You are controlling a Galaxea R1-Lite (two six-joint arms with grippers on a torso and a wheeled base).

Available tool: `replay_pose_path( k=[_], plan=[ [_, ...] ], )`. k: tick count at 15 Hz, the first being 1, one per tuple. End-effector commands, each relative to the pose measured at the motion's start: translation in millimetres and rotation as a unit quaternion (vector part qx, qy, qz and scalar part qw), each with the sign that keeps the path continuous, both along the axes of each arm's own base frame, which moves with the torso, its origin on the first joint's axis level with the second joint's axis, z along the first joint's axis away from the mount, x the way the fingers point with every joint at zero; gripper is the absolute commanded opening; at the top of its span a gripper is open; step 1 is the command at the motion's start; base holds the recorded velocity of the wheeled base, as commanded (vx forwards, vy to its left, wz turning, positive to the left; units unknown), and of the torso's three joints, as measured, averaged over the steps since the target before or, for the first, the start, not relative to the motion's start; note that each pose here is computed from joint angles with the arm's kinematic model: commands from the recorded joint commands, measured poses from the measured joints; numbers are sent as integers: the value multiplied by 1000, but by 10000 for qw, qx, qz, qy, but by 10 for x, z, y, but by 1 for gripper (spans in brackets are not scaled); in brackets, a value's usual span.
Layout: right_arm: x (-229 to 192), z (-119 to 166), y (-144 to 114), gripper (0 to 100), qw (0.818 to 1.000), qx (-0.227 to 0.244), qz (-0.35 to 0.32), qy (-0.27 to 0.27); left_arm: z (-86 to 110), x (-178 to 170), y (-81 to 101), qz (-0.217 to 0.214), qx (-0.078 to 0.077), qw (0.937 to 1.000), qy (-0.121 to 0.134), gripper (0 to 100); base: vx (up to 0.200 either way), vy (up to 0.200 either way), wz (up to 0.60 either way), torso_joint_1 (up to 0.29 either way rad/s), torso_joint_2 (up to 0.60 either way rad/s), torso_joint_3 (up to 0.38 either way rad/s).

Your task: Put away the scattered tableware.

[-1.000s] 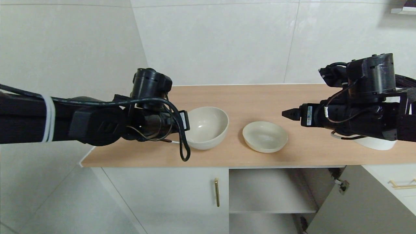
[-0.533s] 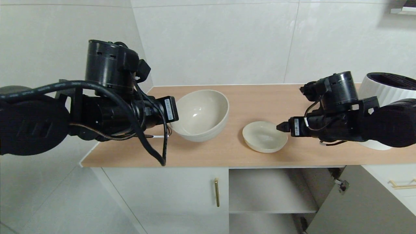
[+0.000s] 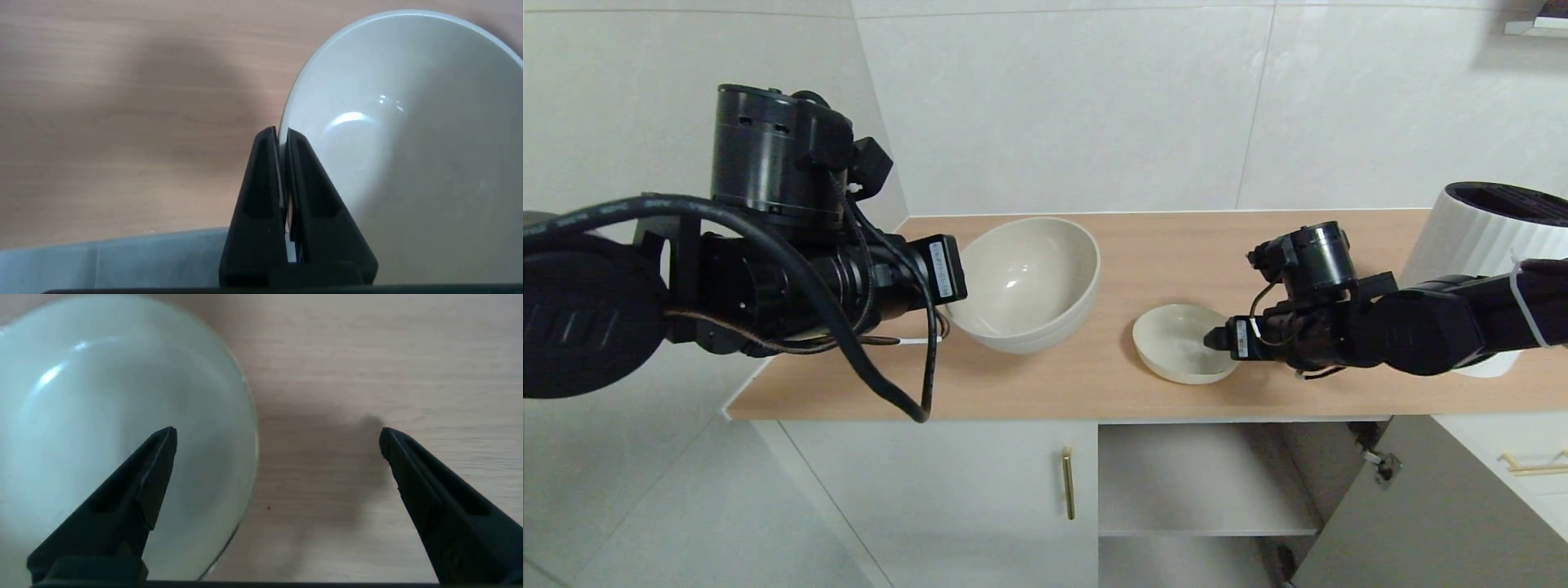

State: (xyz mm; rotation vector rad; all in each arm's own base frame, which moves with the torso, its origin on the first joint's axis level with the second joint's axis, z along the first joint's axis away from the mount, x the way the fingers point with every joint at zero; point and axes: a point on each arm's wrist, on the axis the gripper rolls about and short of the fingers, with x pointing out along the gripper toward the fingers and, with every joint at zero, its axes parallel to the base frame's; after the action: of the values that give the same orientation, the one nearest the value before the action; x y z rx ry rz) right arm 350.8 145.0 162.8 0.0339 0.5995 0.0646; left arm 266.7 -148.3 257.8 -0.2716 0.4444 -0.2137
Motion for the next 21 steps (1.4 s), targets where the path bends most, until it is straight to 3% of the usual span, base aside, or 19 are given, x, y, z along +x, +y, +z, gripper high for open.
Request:
replay_pose_path(
  k=[1,6,9,11,13,16,17,21],
  plan=[
    [15,-32,9,0,10000,-4,2,32,5,-10,6,4,-5,10000,-6,0,0,0,0,0,0,0],
    [-34,72,1,0,9999,94,13,-110,35,-59,32,-56,-4,10000,-49,0,0,0,0,0,0,0],
    [-168,280,-45,0,9987,414,169,-250,-171,-215,63,-394,462,9982,14,0,0,0,0,0,0,0],
    [-338,434,-105,0,9972,587,404,-215,-304,-259,63,-518,490,9973,-178,0,0,0,0,0,0,0],
    [-566,565,-197,0,9961,673,527,-216,-485,-313,81,-554,596,9967,-48,0,0,0,0,0,0,0],
    [-872,593,-316,0,9946,725,730,-138,-588,-353,76,-604,636,9961,24,0,0,0,0,0,0,0],
    [-1084,613,-313,0,9919,794,979,-128,-616,-408,112,-593,664,9960,61,0,0,0,0,0,0,0],
    [-1348,447,-427,0,9926,714,970,119,-760,-816,314,-696,749,9945,224,0,0,0,0,0,0,0]
  ],
)
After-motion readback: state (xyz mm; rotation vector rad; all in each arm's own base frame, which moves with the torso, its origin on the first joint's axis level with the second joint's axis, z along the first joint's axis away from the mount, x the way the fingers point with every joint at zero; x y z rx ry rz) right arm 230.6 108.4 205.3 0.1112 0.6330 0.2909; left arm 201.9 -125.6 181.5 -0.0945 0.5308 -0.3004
